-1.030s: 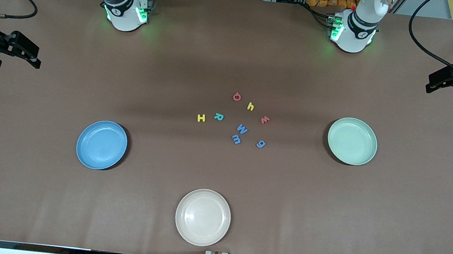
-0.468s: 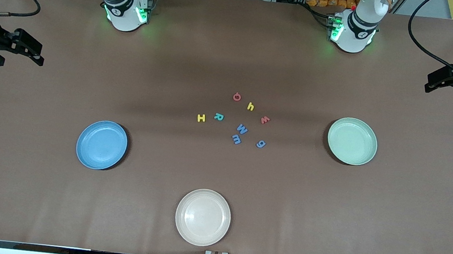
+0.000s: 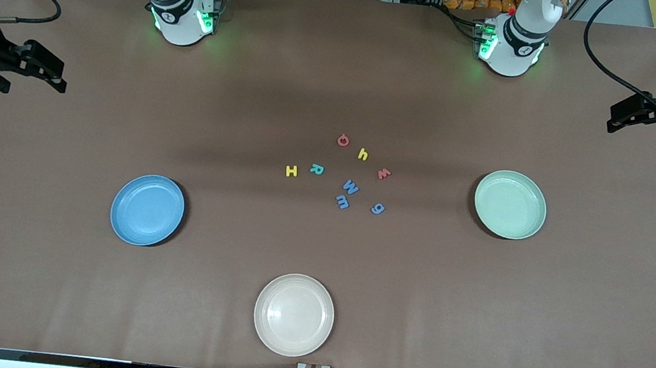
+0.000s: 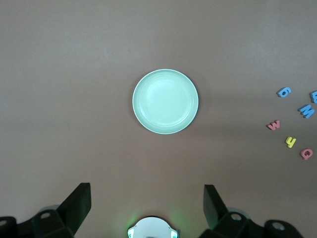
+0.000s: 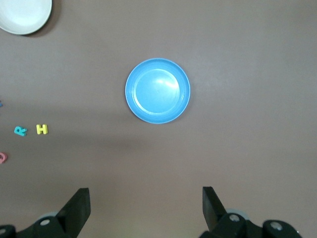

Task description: Sort uppercase to blue plate, lowercase to green plate

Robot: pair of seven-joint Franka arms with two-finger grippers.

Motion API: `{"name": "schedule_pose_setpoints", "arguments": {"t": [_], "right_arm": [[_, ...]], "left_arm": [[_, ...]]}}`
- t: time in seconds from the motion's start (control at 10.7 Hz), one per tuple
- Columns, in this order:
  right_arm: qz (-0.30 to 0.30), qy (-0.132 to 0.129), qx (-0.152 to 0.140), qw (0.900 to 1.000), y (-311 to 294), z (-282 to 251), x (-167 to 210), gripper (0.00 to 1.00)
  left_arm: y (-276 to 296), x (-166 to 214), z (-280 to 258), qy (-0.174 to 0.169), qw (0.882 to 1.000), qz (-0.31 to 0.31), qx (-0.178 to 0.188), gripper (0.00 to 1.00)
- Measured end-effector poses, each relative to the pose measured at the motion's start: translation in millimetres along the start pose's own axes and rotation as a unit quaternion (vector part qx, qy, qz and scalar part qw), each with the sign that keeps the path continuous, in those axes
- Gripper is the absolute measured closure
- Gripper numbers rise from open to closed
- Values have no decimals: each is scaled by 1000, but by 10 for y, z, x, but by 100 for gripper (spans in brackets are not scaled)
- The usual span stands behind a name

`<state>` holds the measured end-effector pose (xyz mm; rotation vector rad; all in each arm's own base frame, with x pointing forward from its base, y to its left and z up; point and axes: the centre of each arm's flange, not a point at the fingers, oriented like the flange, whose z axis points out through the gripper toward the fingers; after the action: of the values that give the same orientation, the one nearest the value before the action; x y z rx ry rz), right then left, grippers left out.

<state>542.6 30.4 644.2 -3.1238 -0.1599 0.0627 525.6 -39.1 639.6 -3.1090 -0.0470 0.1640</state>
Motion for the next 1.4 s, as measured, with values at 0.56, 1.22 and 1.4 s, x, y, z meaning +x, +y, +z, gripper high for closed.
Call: {"name": "schedule_pose_setpoints", "arguments": {"t": [0.56, 1.22, 1.4], "right_arm": [[-26, -19, 1, 999, -677, 609, 138, 0], [-19, -19, 5, 1000, -2061, 1899, 360, 0], [-7, -12, 12, 1000, -2466, 2317, 217, 0]], "left_arm": [[23, -2, 5, -1, 1000, -27, 0, 0], [154, 134, 460, -26, 1000, -17, 5, 0], [163, 201, 710, -27, 999, -17, 5, 0]]}}
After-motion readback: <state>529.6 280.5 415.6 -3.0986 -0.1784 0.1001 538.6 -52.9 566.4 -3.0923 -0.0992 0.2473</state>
